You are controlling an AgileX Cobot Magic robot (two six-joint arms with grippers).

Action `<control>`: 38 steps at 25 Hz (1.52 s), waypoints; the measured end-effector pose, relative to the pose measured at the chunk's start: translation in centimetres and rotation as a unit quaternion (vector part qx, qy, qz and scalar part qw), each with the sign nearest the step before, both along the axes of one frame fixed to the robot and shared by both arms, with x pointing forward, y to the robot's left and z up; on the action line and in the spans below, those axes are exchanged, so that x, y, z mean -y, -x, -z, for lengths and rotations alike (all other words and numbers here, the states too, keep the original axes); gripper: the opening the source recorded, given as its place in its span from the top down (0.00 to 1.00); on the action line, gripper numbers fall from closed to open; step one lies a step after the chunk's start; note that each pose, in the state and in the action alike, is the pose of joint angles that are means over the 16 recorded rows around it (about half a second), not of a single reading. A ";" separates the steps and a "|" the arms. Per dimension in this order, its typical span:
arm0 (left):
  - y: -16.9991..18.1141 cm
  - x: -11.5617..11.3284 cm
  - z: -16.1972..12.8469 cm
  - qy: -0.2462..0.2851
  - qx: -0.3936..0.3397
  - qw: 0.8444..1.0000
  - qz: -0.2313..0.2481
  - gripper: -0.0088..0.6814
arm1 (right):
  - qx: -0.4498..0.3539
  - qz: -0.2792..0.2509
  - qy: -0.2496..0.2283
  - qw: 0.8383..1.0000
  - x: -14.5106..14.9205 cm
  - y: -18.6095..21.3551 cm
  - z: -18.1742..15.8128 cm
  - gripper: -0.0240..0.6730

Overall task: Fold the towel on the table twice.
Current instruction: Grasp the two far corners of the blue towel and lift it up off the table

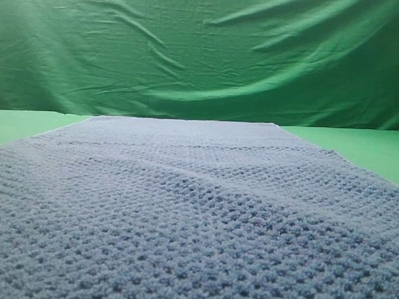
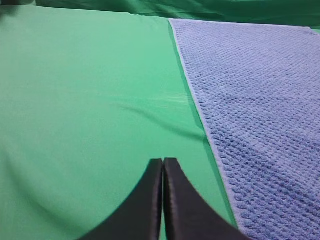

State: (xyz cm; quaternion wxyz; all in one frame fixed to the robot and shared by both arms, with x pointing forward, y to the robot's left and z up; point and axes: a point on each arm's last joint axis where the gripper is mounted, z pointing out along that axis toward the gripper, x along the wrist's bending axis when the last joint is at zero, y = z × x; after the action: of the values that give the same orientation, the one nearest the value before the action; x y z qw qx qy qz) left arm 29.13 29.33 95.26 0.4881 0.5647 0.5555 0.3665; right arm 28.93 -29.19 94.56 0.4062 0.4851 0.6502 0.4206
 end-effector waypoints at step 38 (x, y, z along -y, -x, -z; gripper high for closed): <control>-0.1 -0.1 -4.4 0.070 0.232 0.970 -0.008 0.99 | 0.154 -0.015 -0.049 0.987 -0.4 -0.4 -2.7 0.97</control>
State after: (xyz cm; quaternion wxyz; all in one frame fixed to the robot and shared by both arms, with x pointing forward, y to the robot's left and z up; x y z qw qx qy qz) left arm 29.21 29.47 99.68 0.6385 0.4243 0.4561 0.4519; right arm 29.35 -28.77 97.30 0.4707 0.4239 0.5657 0.5280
